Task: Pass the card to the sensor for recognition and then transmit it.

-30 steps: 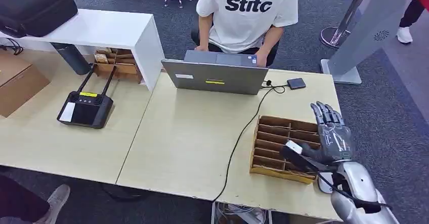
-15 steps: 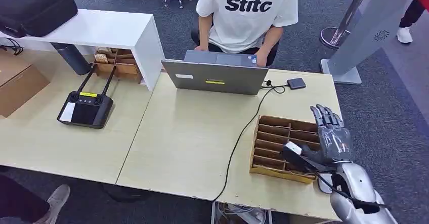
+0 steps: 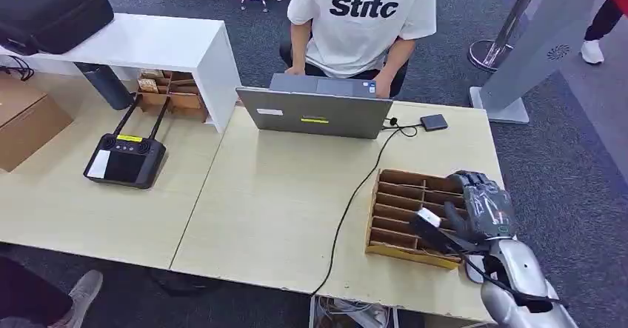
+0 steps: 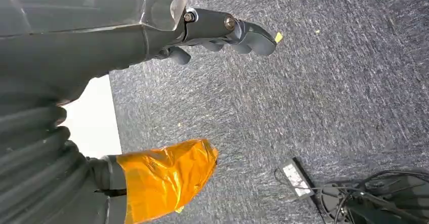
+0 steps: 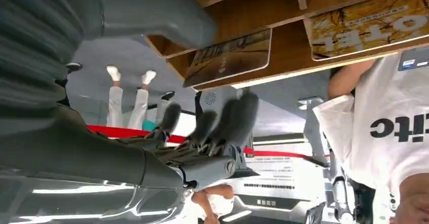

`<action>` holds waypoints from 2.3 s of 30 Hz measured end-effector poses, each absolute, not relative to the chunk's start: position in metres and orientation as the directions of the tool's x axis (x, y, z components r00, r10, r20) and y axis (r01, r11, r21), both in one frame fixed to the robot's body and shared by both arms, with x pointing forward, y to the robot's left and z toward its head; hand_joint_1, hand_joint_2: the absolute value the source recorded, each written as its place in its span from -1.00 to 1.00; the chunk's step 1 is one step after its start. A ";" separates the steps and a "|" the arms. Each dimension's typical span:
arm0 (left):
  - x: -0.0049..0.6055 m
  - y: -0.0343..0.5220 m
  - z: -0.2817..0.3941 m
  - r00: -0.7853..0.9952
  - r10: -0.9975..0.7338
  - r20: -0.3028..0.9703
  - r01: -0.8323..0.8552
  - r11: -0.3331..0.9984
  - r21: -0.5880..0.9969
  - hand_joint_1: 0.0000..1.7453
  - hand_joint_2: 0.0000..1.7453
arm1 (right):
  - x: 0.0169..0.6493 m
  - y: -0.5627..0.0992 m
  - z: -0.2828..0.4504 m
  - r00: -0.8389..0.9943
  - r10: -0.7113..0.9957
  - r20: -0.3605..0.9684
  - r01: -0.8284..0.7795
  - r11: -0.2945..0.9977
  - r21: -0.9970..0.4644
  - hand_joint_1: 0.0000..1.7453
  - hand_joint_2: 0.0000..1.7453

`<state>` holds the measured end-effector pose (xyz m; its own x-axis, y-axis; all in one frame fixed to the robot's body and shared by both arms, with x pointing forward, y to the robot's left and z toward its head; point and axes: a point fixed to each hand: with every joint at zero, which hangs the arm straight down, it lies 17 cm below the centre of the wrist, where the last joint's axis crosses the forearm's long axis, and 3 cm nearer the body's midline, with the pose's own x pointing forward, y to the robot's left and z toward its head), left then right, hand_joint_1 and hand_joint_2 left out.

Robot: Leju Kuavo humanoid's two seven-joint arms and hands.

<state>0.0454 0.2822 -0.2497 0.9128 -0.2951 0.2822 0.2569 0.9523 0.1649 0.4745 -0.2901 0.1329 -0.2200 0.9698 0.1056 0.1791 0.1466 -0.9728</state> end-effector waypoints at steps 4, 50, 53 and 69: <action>0.046 0.283 -0.250 0.913 -0.293 0.282 0.255 0.953 0.165 -1.00 1.00 | 0.474 -0.289 0.133 -0.222 0.969 0.108 0.179 0.149 -0.972 1.00 1.00; 0.050 0.284 -0.249 0.915 -0.268 0.301 0.228 0.960 0.163 -1.00 1.00 | 0.477 -0.286 0.236 -0.254 0.961 0.107 0.457 0.217 -0.862 1.00 1.00; 0.050 0.284 -0.249 0.914 -0.270 0.302 0.230 0.959 0.163 -1.00 1.00 | 0.474 -0.286 0.247 -0.261 0.960 0.098 0.497 0.221 -0.839 1.00 1.00; 0.073 0.294 -0.250 0.886 -0.314 0.342 0.244 0.941 0.233 -1.00 1.00 | 0.491 -0.270 0.364 -0.351 0.929 0.121 0.631 0.330 -0.703 1.00 1.00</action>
